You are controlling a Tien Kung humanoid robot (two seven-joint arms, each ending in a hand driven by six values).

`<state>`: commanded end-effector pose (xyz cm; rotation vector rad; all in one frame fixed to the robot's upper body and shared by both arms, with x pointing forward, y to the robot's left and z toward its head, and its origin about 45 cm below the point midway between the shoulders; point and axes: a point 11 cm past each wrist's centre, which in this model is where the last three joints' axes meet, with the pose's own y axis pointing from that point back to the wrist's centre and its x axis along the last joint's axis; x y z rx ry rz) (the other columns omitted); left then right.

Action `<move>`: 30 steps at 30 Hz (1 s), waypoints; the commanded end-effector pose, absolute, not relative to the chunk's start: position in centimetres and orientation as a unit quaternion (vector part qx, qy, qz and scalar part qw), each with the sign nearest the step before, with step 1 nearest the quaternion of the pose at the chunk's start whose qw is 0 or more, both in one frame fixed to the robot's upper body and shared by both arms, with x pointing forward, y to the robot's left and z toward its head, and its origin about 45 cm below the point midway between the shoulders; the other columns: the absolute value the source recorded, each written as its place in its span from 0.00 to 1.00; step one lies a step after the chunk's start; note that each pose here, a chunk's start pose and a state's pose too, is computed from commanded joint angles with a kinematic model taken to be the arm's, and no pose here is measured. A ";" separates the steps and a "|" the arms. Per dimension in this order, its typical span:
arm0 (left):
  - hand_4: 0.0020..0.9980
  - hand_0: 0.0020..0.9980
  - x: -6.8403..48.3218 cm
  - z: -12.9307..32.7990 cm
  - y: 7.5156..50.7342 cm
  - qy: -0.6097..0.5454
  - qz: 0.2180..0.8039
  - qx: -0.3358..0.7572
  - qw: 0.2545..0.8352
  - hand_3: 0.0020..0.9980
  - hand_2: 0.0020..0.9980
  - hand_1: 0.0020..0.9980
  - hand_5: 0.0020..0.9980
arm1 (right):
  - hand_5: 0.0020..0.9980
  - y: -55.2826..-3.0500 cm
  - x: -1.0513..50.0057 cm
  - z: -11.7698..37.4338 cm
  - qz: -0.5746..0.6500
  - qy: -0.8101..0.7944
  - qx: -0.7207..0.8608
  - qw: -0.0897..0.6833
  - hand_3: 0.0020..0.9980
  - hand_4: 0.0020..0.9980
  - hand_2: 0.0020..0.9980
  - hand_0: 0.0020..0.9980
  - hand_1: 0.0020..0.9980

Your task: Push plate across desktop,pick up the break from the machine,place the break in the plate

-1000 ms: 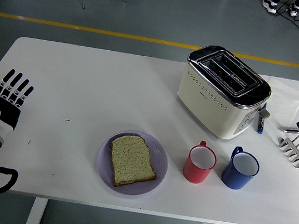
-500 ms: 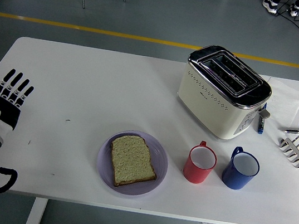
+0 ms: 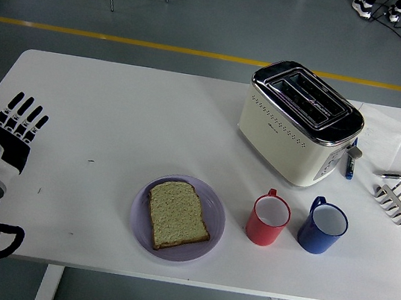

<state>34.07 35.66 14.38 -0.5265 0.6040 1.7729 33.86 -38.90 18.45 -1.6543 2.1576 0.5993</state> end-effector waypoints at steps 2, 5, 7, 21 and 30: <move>0.57 0.73 34.1 14.5 35.7 0.255 0.753 -0.225 0.563 0.72 0.78 0.76 1.00 | 0.58 -38.9 33.9 18.5 0.211 0.762 -0.585 0.178 0.73 0.48 0.75 0.79 0.75; 0.57 0.73 34.3 14.8 35.8 0.253 0.751 -0.227 0.566 0.72 0.78 0.76 1.00 | 0.58 -38.8 34.1 18.6 0.210 0.761 -0.587 0.179 0.73 0.48 0.75 0.79 0.75; 0.57 0.73 34.3 14.9 35.8 0.252 0.751 -0.228 0.566 0.71 0.78 0.76 1.00 | 0.58 -38.8 34.1 18.7 0.210 0.761 -0.588 0.179 0.73 0.48 0.75 0.79 0.74; 0.57 0.73 35.4 16.5 36.0 0.239 0.742 -0.230 0.583 0.71 0.77 0.75 1.00 | 0.58 -39.6 34.1 17.9 0.206 0.768 -0.584 0.162 0.71 0.48 0.74 0.79 0.74; 0.57 0.73 35.5 16.5 35.7 0.248 0.732 -0.223 0.594 0.71 0.77 0.75 1.00 | 0.58 -39.6 34.1 17.6 0.214 0.766 -0.585 0.162 0.70 0.48 0.74 0.78 0.74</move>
